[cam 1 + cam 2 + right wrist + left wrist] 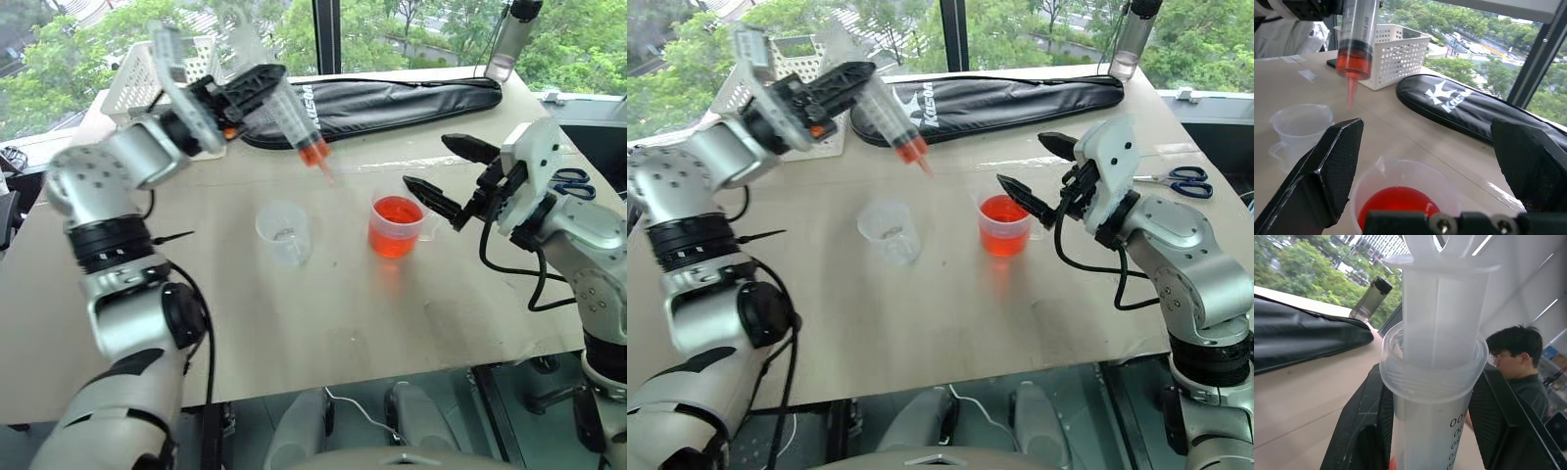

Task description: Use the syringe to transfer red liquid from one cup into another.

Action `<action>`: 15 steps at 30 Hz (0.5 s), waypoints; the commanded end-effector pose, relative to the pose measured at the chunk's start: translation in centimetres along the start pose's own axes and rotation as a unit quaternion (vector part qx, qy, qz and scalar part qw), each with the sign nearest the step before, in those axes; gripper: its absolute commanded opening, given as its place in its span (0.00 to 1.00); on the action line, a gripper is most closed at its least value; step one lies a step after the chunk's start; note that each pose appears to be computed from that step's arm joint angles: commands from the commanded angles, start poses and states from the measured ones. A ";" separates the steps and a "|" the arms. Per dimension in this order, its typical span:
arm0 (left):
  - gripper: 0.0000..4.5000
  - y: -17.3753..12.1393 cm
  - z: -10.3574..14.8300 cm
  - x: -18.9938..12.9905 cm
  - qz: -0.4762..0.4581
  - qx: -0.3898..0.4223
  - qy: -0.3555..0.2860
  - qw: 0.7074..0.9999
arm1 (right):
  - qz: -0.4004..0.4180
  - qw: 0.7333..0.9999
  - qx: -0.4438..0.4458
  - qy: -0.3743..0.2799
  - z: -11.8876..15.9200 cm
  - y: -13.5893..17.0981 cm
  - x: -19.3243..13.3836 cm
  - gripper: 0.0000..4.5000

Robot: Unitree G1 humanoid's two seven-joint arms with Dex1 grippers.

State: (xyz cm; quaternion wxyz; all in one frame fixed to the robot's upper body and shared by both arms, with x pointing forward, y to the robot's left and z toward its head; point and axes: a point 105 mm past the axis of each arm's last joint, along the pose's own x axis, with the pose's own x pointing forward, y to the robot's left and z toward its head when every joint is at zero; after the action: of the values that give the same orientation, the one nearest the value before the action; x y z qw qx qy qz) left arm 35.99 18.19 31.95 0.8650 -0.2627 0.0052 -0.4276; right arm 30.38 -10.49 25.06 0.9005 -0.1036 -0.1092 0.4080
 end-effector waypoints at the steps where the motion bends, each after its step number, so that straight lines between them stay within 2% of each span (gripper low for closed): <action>1: 0.34 -1.8 1.3 -1.4 -0.012 0.079 0.011 0.997 | 0.011 0.999 -0.023 -0.033 1.5 0.1 0.7 1.00; 4: 0.34 -2.0 0.8 -1.9 -0.002 0.149 0.037 0.988 | 0.029 0.998 -0.028 -0.044 2.1 0.5 1.8 1.00; 7: 0.34 -2.1 0.3 -2.1 0.000 0.182 0.048 0.982 | 0.044 0.997 -0.032 -0.062 3.4 0.6 3.2 1.00; 15: 0.34 -1.5 -1.8 -2.9 -0.002 0.287 0.103 0.952 | 0.087 0.991 -0.047 -0.095 8.3 1.3 8.0 1.00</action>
State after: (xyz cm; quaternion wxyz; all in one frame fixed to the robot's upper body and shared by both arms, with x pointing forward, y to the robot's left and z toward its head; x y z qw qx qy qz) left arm 33.57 19.03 28.86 0.9039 -0.0110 0.0093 -0.4276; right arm 32.65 -3.58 32.36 0.8511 -0.1046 -0.1894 0.4784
